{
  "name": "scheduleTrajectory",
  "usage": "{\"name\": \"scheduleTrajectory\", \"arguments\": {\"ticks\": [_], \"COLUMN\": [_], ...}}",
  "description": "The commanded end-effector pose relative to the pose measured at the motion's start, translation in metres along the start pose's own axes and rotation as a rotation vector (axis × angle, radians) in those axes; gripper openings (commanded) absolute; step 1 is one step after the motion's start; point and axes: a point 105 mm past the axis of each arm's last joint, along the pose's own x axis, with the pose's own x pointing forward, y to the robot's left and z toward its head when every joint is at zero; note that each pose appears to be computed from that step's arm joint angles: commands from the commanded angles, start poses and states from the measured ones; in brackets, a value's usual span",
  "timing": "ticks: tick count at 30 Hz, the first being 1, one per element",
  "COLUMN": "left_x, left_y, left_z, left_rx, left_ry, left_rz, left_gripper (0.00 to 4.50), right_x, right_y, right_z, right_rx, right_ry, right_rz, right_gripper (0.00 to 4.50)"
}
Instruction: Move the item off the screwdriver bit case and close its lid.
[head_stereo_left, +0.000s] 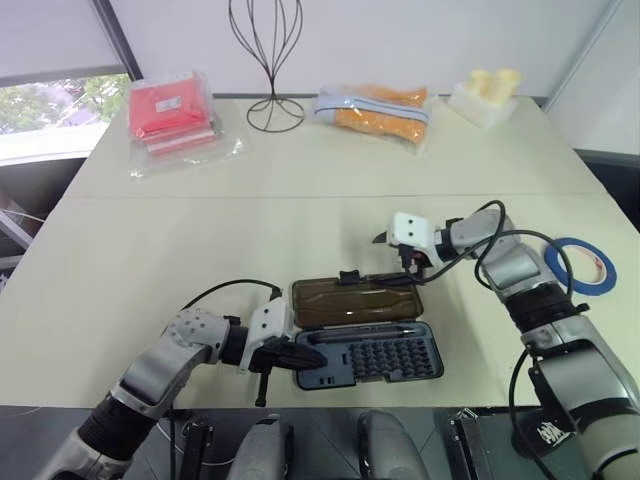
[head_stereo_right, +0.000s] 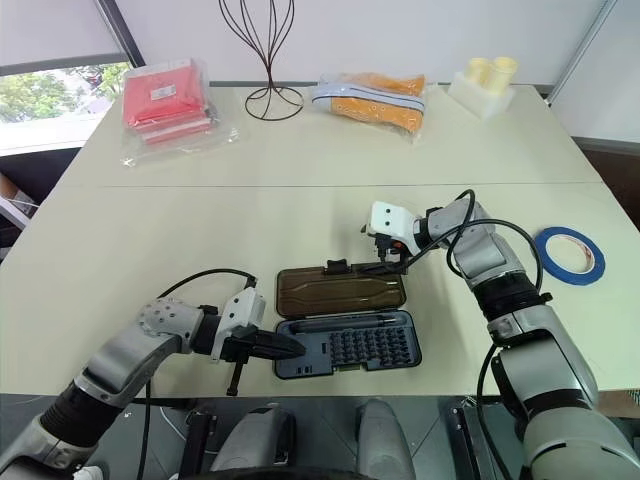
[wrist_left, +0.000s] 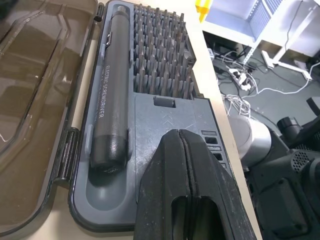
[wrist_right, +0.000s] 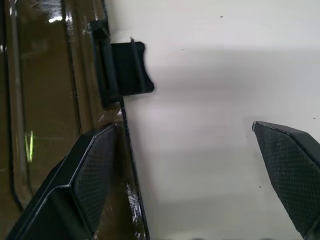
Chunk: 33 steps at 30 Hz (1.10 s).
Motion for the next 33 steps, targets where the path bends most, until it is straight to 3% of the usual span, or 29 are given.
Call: {"name": "scheduleTrajectory", "arguments": {"ticks": [1,3,8,26,28,33], "left_x": [0.001,0.000,0.000,0.001,0.001,0.000], "left_y": [0.001,0.002,0.003,0.001,0.001,0.001], "left_z": [-0.024,-0.024,-0.025,-0.028,-0.029,-0.028], "left_rx": [-0.056,-0.054,-0.049,-0.044,-0.044,-0.045], "left_ry": [0.076,0.077,0.081,0.084,0.083,0.082], "left_rz": [0.036,0.035,0.036,0.055,0.060,0.072], "left_gripper": [0.00,0.00,0.00,0.00,0.00,0.00], "right_x": [-0.003,-0.003,-0.001,0.015,0.016,0.017], "right_y": [0.005,0.007,0.009,0.017,0.017,0.020], "right_z": [-0.007,-0.008,-0.010,-0.021,-0.021,-0.021], "right_rx": [-0.016,-0.013,-0.030,-0.018,-0.022,-0.048], "right_ry": [0.038,0.041,0.057,0.110,0.112,0.114], "right_rz": [0.028,0.037,0.047,0.142,0.150,0.163], "right_gripper": [4.24,3.59,1.06,1.06,0.15,0.04]}}
